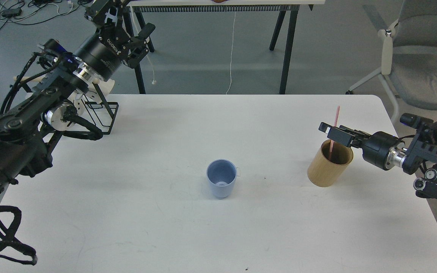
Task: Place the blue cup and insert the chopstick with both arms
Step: 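Reach the right gripper to the pink straw in the tan cup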
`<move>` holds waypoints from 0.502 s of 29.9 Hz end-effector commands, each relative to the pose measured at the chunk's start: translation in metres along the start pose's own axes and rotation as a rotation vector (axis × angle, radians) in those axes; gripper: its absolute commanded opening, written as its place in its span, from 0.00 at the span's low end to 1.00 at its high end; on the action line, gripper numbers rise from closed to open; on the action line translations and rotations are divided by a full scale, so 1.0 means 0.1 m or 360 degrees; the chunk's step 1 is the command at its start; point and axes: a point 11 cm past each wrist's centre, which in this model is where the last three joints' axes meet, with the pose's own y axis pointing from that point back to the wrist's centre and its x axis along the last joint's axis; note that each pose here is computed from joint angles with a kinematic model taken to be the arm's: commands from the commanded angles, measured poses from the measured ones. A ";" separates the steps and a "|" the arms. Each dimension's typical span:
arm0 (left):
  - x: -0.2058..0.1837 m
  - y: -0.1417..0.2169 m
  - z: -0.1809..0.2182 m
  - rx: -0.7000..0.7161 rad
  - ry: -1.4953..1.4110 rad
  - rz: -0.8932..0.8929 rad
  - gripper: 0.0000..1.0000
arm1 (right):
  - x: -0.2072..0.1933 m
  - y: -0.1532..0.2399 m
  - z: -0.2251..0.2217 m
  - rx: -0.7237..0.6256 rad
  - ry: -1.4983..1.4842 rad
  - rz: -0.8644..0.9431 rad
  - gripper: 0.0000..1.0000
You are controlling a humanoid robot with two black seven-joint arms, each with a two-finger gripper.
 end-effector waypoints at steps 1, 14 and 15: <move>0.00 0.00 0.00 0.0000 0.0002 0.0000 0.91 | -0.01 0.01 0.01 0.0004 0.0053 -0.0023 0.69; 0.01 0.04 -0.05 0.0013 0.0012 0.0012 0.91 | 0.06 -0.01 0.03 -0.0005 0.0130 -0.0027 0.38; 0.01 0.04 -0.05 0.0013 0.0012 0.0012 0.91 | 0.06 -0.01 0.03 -0.0007 0.0133 -0.0027 0.36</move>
